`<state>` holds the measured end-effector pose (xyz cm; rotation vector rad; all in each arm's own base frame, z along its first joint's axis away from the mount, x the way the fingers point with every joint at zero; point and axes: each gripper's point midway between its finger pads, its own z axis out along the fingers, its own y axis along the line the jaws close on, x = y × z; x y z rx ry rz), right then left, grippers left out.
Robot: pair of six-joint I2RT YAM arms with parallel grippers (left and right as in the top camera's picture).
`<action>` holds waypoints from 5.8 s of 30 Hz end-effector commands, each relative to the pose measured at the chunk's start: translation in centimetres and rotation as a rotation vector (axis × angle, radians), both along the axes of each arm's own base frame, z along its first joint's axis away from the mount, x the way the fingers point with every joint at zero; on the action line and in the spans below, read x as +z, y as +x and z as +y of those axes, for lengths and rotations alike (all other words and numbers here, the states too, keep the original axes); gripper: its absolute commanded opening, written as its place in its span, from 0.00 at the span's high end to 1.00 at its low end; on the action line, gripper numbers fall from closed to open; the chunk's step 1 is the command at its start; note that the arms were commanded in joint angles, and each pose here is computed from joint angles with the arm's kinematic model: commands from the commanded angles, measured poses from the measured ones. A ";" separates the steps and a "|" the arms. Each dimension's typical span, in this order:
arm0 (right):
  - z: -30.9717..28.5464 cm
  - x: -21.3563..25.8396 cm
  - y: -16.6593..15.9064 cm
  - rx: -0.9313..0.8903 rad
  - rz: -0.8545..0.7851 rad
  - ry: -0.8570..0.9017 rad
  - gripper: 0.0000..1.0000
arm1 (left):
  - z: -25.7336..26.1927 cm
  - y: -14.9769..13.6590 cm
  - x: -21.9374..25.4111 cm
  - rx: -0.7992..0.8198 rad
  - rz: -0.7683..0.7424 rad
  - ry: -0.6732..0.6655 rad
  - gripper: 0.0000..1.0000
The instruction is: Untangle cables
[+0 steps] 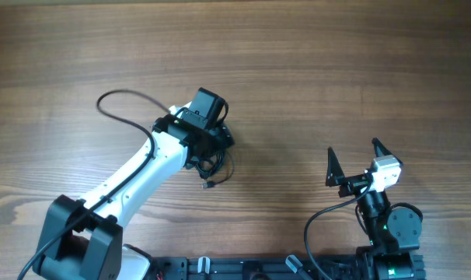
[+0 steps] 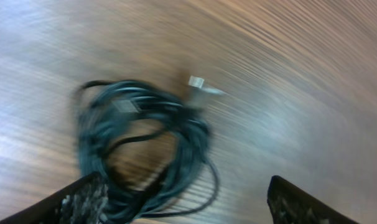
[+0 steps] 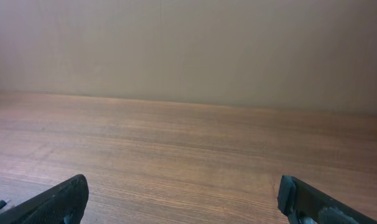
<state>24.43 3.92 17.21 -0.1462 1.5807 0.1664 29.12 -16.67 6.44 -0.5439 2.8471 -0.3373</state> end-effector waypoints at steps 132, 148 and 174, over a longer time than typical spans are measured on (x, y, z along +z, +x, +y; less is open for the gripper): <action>-0.3 0.2 0.0 -0.017 -0.011 -0.011 0.00 | -5.4 0.0 -4.8 0.041 0.055 -0.036 0.63; -0.3 0.2 0.0 -0.017 -0.011 -0.012 0.00 | -9.1 -0.5 -4.0 -0.091 0.030 -0.142 0.58; -0.3 0.2 0.0 -0.017 -0.011 -0.011 0.00 | -14.7 0.3 -0.2 -0.492 -0.278 -0.144 0.37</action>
